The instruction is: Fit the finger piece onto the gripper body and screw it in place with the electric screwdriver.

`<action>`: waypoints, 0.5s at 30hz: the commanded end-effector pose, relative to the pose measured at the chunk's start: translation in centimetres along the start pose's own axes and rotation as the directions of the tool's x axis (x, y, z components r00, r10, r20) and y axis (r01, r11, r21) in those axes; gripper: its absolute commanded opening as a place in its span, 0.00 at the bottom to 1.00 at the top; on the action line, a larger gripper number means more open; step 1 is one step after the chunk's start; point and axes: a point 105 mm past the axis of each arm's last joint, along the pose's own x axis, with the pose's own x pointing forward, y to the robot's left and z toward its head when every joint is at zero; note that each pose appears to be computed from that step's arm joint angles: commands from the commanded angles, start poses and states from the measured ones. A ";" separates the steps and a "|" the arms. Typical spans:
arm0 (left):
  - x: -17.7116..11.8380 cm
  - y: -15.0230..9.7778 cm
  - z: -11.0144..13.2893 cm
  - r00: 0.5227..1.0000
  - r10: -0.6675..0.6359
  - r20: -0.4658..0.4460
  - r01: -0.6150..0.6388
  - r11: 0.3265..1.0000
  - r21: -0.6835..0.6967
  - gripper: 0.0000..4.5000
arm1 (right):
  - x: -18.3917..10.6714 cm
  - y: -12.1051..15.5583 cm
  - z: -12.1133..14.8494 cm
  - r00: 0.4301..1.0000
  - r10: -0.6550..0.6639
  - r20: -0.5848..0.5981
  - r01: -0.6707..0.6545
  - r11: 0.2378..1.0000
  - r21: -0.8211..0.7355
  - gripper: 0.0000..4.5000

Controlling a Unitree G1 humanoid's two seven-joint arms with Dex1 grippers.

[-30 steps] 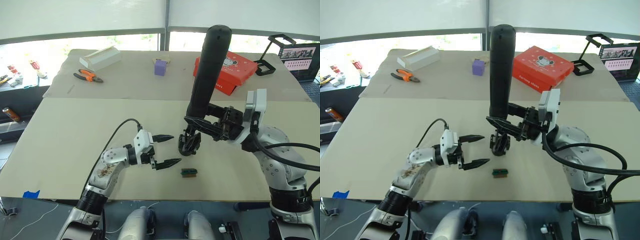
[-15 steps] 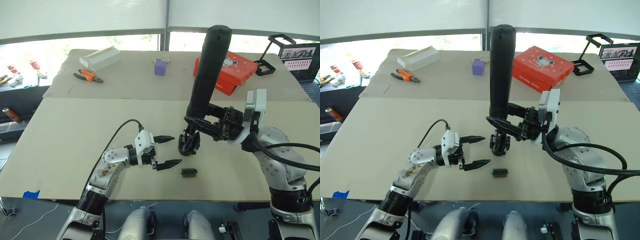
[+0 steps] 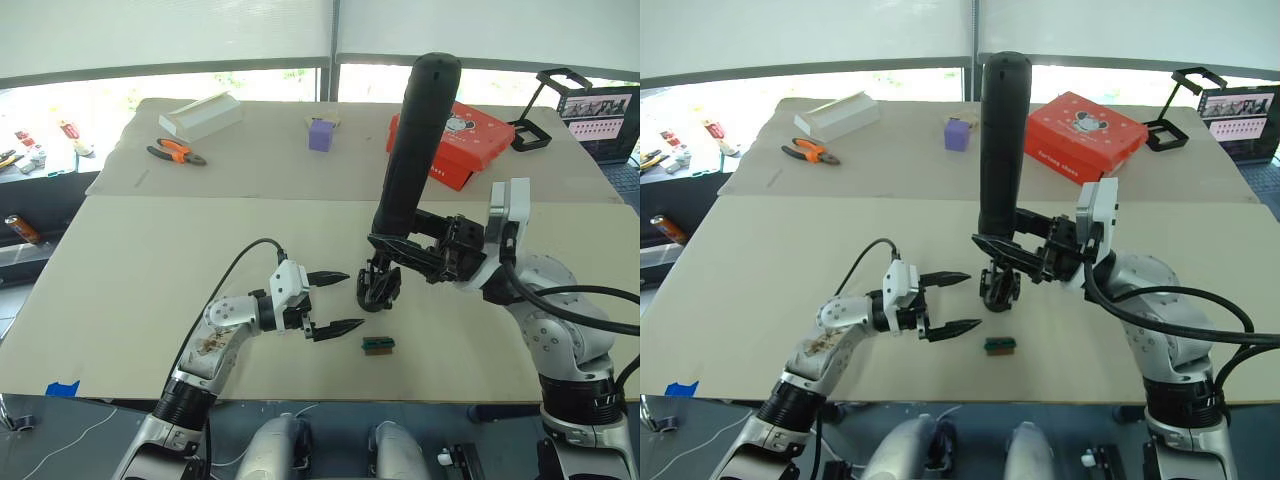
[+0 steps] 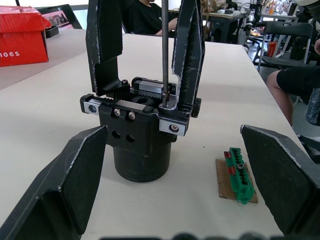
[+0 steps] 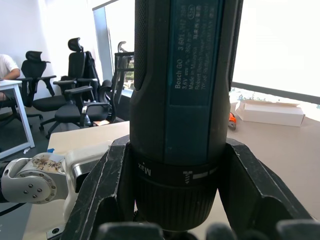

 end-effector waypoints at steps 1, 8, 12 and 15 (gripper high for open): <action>0.2 -0.3 0.7 1.000 -0.019 0.023 0.018 0.999 0.037 1.00 | 0.0 0.2 1.5 0.999 0.017 0.039 -0.015 0.999 -0.037 0.43; 0.2 -0.3 0.3 1.000 -0.015 0.020 0.014 0.999 0.036 1.00 | -0.1 0.0 1.1 1.000 0.005 0.022 -0.004 0.998 -0.060 0.43; 0.3 -0.2 0.0 1.000 -0.008 0.015 0.007 0.999 0.034 1.00 | -0.1 0.0 0.9 1.000 0.011 0.014 -0.010 0.997 -0.073 0.43; 0.5 0.0 -0.5 1.000 -0.001 -0.003 0.001 1.000 0.030 1.00 | -0.1 0.0 1.0 1.000 0.015 0.017 -0.013 0.997 -0.076 0.43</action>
